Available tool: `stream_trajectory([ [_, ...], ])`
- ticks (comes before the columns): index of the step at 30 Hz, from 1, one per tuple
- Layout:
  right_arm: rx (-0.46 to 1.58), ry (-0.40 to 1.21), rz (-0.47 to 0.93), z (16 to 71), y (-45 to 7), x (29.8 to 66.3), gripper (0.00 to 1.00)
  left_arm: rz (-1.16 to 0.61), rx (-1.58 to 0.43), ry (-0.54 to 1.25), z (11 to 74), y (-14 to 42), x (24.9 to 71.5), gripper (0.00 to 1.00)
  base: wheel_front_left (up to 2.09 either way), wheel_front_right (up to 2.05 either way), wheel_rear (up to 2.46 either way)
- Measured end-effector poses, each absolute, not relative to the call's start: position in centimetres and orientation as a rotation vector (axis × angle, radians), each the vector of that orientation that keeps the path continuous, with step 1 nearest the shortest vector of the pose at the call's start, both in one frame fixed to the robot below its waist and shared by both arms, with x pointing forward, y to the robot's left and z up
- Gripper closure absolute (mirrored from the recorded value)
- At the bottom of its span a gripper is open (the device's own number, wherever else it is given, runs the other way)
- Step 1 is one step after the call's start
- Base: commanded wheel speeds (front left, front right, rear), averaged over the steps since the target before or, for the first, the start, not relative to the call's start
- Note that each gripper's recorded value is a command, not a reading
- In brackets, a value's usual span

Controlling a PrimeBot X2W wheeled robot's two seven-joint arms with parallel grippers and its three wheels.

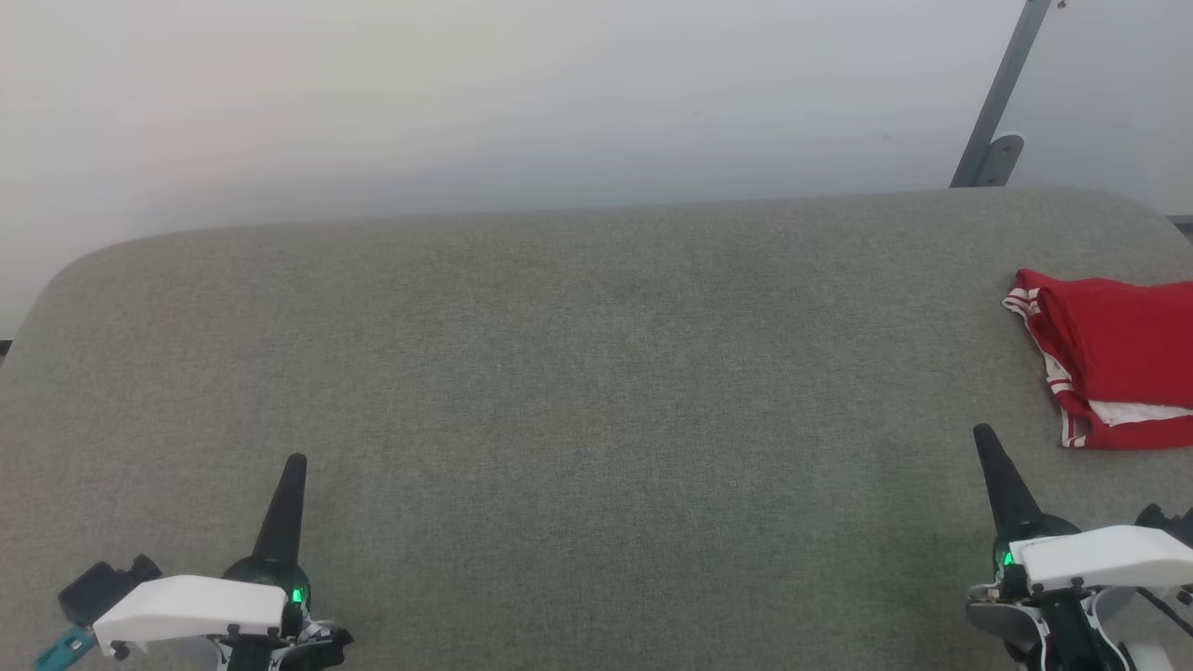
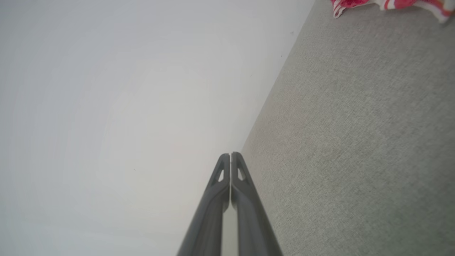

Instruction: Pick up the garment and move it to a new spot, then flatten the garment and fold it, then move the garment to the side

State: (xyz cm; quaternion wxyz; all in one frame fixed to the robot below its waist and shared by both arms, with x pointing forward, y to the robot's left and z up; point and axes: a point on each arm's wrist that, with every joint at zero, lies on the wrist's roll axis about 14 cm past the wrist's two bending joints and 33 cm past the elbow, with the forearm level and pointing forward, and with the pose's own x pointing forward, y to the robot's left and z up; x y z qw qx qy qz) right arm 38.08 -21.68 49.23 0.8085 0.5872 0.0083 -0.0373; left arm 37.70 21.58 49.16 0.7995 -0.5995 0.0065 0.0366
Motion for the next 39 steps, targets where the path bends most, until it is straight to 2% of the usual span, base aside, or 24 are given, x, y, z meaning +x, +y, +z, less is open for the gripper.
stream_trajectory([
  [39,1.549,0.009,-0.013,50.3,-20.2,38.7,1.00,0.014,-1.551,0.009,50.3,20.1,38.7,1.00,0.00,0.00,0.00],
])
